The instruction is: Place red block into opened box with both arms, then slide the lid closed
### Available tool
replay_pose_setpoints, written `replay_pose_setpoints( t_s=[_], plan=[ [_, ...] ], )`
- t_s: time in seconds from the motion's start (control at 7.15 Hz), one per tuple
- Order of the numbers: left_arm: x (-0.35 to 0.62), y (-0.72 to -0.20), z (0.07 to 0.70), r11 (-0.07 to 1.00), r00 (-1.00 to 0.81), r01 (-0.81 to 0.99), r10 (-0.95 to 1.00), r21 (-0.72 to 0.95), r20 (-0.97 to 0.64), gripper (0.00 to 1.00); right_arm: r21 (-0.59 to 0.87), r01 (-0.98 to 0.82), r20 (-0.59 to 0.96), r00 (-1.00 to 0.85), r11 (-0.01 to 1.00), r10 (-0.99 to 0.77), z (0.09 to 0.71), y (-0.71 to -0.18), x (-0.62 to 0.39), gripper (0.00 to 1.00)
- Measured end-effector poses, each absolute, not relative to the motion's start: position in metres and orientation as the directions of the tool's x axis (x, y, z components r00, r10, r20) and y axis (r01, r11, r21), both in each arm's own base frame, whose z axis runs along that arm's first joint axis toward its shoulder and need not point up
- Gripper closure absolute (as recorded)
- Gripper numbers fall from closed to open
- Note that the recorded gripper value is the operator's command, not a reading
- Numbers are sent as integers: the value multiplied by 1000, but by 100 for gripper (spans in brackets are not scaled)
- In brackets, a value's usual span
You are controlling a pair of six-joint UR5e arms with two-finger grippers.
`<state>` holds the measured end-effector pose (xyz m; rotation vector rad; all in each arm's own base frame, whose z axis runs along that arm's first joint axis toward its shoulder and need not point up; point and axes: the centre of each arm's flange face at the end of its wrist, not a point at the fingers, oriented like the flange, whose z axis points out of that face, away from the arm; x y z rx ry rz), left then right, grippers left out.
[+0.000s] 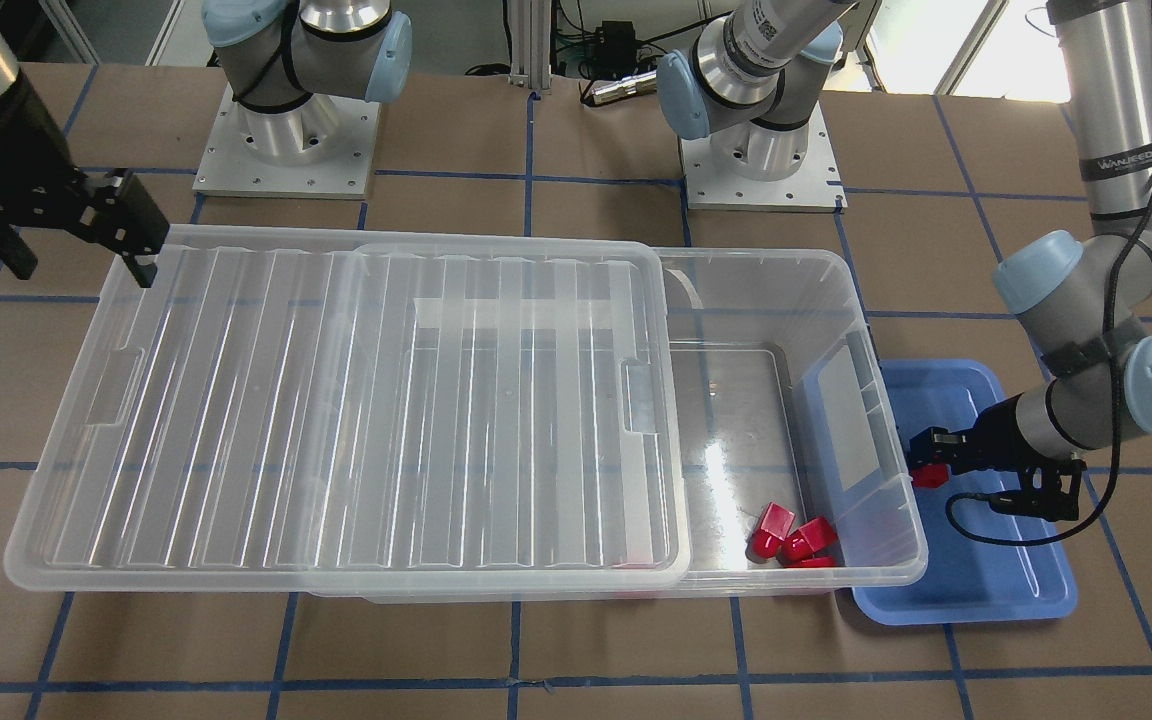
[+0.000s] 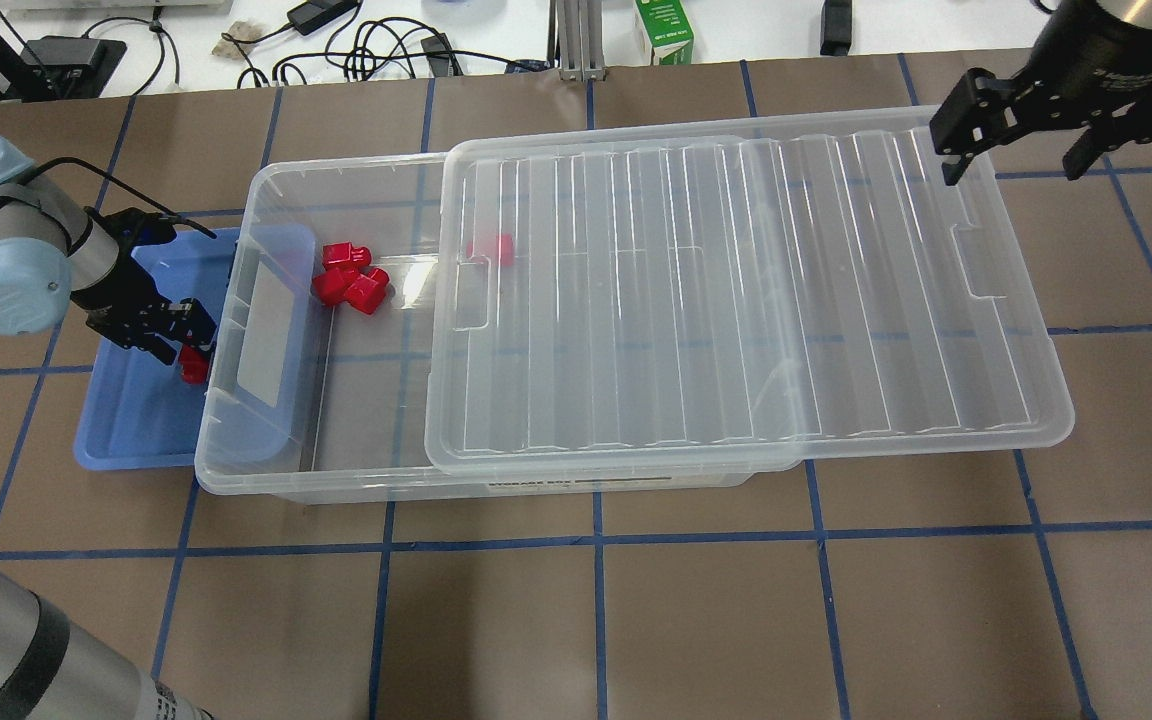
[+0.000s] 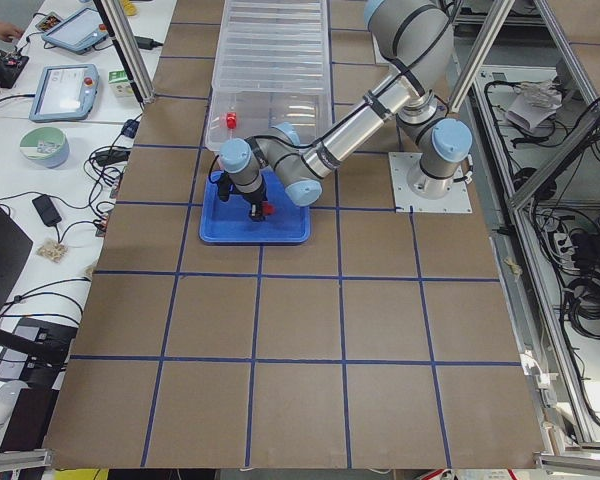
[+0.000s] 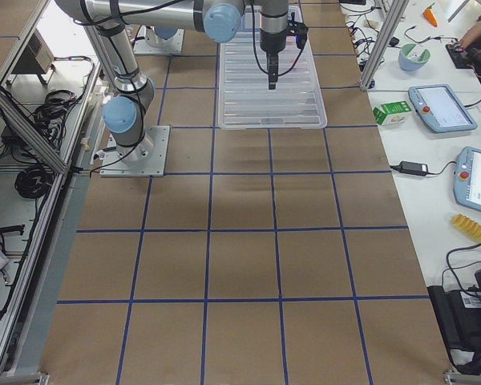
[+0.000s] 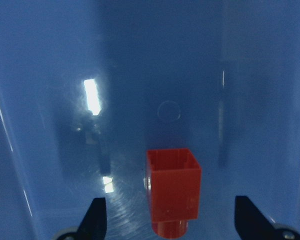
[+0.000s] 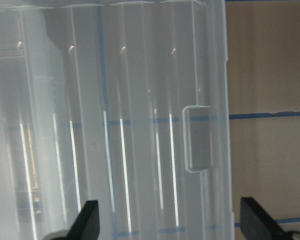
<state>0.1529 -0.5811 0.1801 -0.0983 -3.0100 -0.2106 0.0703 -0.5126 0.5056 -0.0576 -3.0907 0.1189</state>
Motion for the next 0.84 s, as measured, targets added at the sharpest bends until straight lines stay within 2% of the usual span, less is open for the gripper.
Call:
replay_pose_setpoints(
  t_s=[0.14,0.42,0.56,0.84],
  plan=[
    [153,-582,181,989,-991,72,56,129,123,92,-80,31,35,-999,996,34,505,-510,103,0],
    [155,-587,196,992,-993,70,59,105,107,92,-80,17,20,-1000,997,18,502,-511,133,0],
    [154,-594,220,993,-994,63,54,95,97,92,-80,22,10,-1000,997,23,501,-511,138,0],
    [143,-607,307,991,-993,48,34,126,109,90,-77,41,-20,-999,996,40,499,-512,142,0]
  ],
)
